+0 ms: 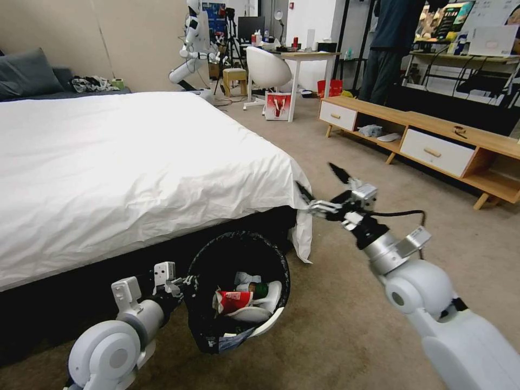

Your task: Pick up the trash bin and place the garbage on the floor into it.

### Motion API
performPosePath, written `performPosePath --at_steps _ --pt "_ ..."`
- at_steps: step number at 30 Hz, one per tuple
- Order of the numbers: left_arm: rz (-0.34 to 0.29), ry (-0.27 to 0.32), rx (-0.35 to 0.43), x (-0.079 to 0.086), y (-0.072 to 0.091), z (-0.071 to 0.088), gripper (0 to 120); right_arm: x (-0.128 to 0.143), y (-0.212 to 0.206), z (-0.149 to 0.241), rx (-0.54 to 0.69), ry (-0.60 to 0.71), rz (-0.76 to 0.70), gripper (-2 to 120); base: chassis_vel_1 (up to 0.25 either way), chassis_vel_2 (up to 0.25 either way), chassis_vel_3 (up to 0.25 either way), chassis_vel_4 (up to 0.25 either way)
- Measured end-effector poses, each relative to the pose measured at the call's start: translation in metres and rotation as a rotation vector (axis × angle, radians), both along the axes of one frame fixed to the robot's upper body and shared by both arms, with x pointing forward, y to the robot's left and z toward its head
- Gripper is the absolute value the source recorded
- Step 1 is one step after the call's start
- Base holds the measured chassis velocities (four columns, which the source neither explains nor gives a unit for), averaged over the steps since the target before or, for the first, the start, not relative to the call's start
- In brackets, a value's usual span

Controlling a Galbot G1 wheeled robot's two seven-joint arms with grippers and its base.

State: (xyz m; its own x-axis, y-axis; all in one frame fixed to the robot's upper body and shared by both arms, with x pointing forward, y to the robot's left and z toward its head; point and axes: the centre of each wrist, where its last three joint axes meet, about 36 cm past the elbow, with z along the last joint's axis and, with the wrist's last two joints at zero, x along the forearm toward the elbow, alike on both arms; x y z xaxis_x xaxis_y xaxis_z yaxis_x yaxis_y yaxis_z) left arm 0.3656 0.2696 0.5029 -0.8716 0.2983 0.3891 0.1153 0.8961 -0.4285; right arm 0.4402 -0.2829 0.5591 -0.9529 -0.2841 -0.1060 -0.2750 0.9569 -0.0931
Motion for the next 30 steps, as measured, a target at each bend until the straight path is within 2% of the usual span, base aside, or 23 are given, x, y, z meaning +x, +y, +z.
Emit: performPosePath --at_steps 1,2,3,4,6,9,22,30 --pt "0.003 -0.003 -0.001 0.0 0.001 0.001 2 -0.009 -0.001 0.011 0.011 0.14 -0.1 100 0.0 0.0 0.0 0.0" --pt "0.004 -0.005 -0.002 -0.001 0.001 0.002 2 -0.012 -0.003 0.015 0.011 0.201 -0.133 100 0.0 0.0 0.0 0.0" --pt "0.004 -0.005 -0.002 -0.001 0.001 0.002 2 -0.012 -0.003 0.015 0.011 0.201 -0.133 100 0.0 0.0 0.0 0.0" --pt "0.006 -0.006 -0.002 -0.001 0.002 0.002 2 -0.015 -0.008 0.02 -0.007 0.274 -0.173 100 0.0 0.0 0.0 0.0" --pt "0.008 -0.008 -0.003 -0.001 0.002 0.003 2 -0.018 -0.015 0.024 -0.033 0.333 -0.207 100 0.0 0.0 0.0 0.0" --pt "0.01 -0.012 -0.007 -0.001 0.003 0.004 2 -0.02 -0.022 0.027 -0.058 0.371 -0.23 100 0.0 0.0 0.0 0.0" --pt "0.017 -0.018 -0.013 -0.002 0.007 0.007 2 -0.022 -0.048 0.034 -0.081 0.365 -0.274 100 0.0 0.0 0.0 0.0" --pt "0.023 -0.022 -0.024 -0.002 0.01 0.009 2 -0.035 -0.089 0.033 -0.117 0.391 -0.388 100 0.0 0.0 0.0 0.0"
